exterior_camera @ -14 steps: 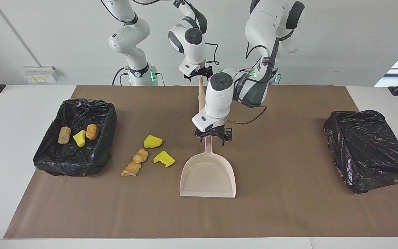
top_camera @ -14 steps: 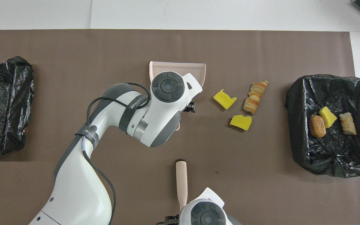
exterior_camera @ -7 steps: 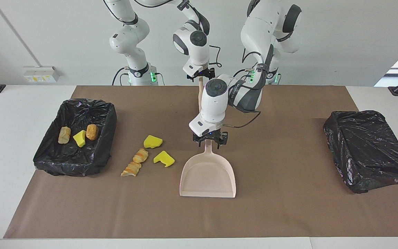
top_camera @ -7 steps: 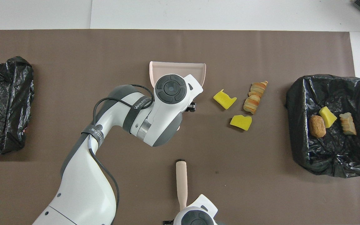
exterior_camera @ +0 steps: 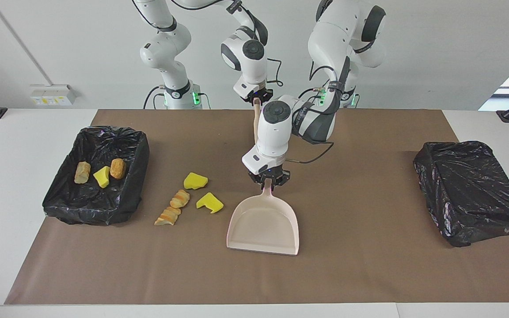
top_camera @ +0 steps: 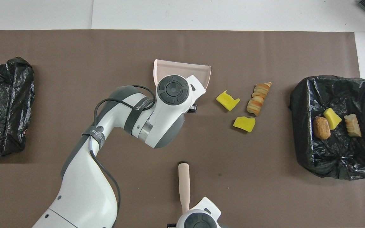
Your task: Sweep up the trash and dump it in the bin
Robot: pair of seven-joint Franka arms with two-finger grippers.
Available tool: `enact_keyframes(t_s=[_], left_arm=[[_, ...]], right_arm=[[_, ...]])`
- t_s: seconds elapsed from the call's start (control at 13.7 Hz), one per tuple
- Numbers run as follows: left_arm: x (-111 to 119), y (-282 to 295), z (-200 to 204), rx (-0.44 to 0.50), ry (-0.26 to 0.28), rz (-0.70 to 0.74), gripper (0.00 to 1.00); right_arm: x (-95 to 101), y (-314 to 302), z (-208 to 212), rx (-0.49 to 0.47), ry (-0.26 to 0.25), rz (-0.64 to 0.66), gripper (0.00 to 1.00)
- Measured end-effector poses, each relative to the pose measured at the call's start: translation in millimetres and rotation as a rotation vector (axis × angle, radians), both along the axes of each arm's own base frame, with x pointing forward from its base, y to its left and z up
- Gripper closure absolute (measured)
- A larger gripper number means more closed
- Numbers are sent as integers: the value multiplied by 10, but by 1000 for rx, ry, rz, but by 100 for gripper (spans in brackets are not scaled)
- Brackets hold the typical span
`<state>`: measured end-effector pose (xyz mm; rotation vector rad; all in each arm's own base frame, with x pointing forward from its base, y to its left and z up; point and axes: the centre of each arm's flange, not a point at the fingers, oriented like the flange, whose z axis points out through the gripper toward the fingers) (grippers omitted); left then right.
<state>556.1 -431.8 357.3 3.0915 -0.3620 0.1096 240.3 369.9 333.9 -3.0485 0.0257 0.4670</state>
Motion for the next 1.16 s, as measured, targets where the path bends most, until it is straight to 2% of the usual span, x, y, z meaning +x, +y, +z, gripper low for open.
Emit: enact_keyframes(t_s=[0.22, 0.36, 0.51, 0.73, 0.95, 1.16], left_arm=[[-4, 209, 276, 50, 40, -208, 68], [60, 499, 534, 70, 61, -382, 68], [106, 720, 633, 75, 70, -517, 68], [144, 859, 561, 88, 85, -737, 68], [171, 948, 504, 96, 95, -922, 68], [103, 983, 405, 112, 120, -1072, 68]], right_arm=[[5, -2, 1, 0, 1, -1, 74], [28, -24, 45, -12, 21, -2, 74], [138, -135, 226, -33, 43, -7, 74], [403, -581, 708, -80, 41, -21, 74], [736, -1049, 1102, -128, -12, -28, 74], [1199, -1476, 1158, -212, -69, 117, 74]])
